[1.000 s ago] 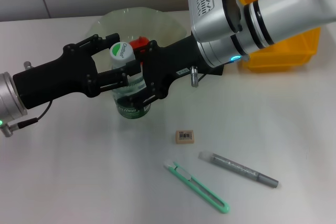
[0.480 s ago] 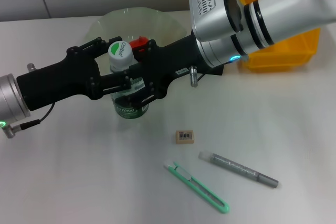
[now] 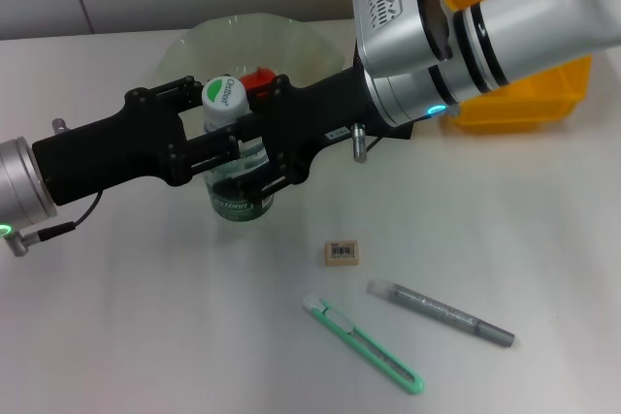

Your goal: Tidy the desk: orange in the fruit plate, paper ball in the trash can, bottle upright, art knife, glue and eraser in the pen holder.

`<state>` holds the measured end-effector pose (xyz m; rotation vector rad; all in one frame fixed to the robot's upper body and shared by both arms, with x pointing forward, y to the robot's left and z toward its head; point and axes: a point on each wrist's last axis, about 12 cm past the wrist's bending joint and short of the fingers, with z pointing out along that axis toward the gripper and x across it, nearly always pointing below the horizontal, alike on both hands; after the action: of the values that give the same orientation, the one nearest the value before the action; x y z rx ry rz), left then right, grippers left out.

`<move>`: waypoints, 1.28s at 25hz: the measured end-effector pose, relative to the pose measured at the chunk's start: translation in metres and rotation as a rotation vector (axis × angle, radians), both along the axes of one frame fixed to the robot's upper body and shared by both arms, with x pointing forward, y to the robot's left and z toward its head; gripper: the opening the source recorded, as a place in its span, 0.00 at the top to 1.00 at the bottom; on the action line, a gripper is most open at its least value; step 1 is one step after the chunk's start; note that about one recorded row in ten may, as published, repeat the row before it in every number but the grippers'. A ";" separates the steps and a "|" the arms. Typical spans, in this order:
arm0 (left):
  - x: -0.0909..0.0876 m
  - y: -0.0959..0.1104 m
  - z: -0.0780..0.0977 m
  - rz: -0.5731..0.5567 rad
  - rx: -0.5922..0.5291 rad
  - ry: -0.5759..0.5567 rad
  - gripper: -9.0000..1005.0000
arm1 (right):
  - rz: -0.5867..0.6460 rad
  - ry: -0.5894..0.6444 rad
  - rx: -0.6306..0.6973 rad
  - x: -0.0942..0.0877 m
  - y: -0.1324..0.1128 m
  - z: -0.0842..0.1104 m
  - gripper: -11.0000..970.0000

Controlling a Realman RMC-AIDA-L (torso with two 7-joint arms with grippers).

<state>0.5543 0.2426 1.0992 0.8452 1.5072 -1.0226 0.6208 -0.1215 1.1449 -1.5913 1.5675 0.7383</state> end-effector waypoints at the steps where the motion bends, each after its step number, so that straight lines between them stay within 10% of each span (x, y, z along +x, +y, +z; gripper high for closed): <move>1: 0.000 0.000 0.000 -0.001 0.001 -0.002 0.21 | 0.001 0.001 0.002 0.000 0.000 0.000 0.18; 12: -0.002 0.000 -0.001 0.001 -0.004 -0.013 0.49 | -0.009 0.002 0.016 -0.001 -0.001 -0.002 0.18; 32: 0.002 0.000 -0.002 0.020 0.008 0.024 0.55 | -0.047 -0.007 0.055 -0.002 -0.011 -0.001 0.27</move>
<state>0.5567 0.2421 1.0971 0.8250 1.5381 -1.0158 0.6189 -0.1322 1.1440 -1.5107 1.5616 0.7436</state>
